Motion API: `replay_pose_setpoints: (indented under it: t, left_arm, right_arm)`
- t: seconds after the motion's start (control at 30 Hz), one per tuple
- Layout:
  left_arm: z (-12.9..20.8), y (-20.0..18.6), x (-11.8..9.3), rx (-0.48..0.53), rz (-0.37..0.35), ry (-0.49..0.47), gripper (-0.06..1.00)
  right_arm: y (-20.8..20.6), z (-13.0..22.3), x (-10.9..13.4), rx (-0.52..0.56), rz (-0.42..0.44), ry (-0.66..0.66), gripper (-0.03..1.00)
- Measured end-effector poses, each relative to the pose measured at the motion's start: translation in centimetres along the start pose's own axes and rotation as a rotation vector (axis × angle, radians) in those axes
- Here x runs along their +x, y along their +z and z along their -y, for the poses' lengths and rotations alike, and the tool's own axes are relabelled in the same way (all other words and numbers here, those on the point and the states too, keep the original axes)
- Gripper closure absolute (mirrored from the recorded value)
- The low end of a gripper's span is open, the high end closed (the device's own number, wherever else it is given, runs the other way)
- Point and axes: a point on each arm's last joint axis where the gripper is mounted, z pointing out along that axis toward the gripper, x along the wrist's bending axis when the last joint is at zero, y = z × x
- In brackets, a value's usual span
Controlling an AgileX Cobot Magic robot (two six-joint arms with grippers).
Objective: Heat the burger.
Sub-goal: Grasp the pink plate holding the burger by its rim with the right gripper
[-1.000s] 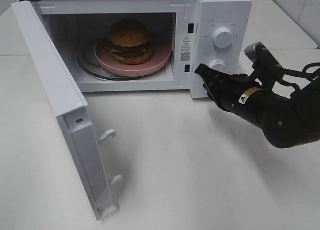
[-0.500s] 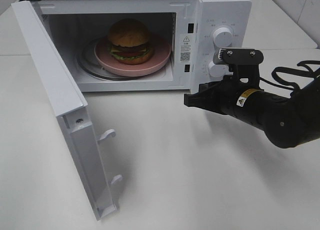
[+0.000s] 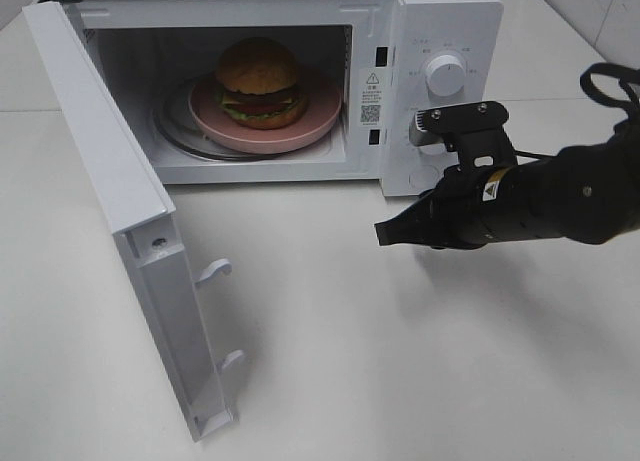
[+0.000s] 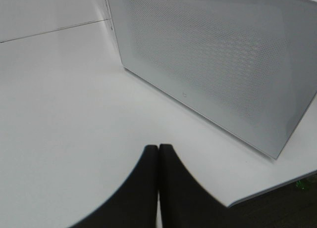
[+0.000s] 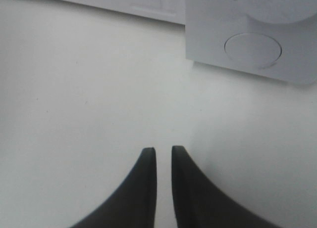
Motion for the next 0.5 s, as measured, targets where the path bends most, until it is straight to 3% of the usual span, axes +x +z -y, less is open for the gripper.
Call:
replay_pose_setpoints:
  t: [0.23, 0.3, 0.4, 0.5]
  left_arm:
    - [0.0, 0.0, 0.0, 0.0, 0.0, 0.0, 0.94]
    - [0.0, 0.0, 0.0, 0.0, 0.0, 0.0, 0.94]
    - [0.0, 0.0, 0.0, 0.0, 0.0, 0.0, 0.94]
    - [0.0, 0.0, 0.0, 0.0, 0.0, 0.0, 0.94]
  right_arm:
    - [-0.2, -1.9, 0.3, 0.147, -0.017, -0.044, 0.85]
    - [-0.6, -2.9, 0.4, 0.246, -0.028, -0.048, 0.85]
    - [-0.7, -3.2, 0.4, 0.263, -0.03, -0.048, 0.85]
    - [-1.3, -4.1, 0.6, 0.353, -0.044, -0.034, 0.84]
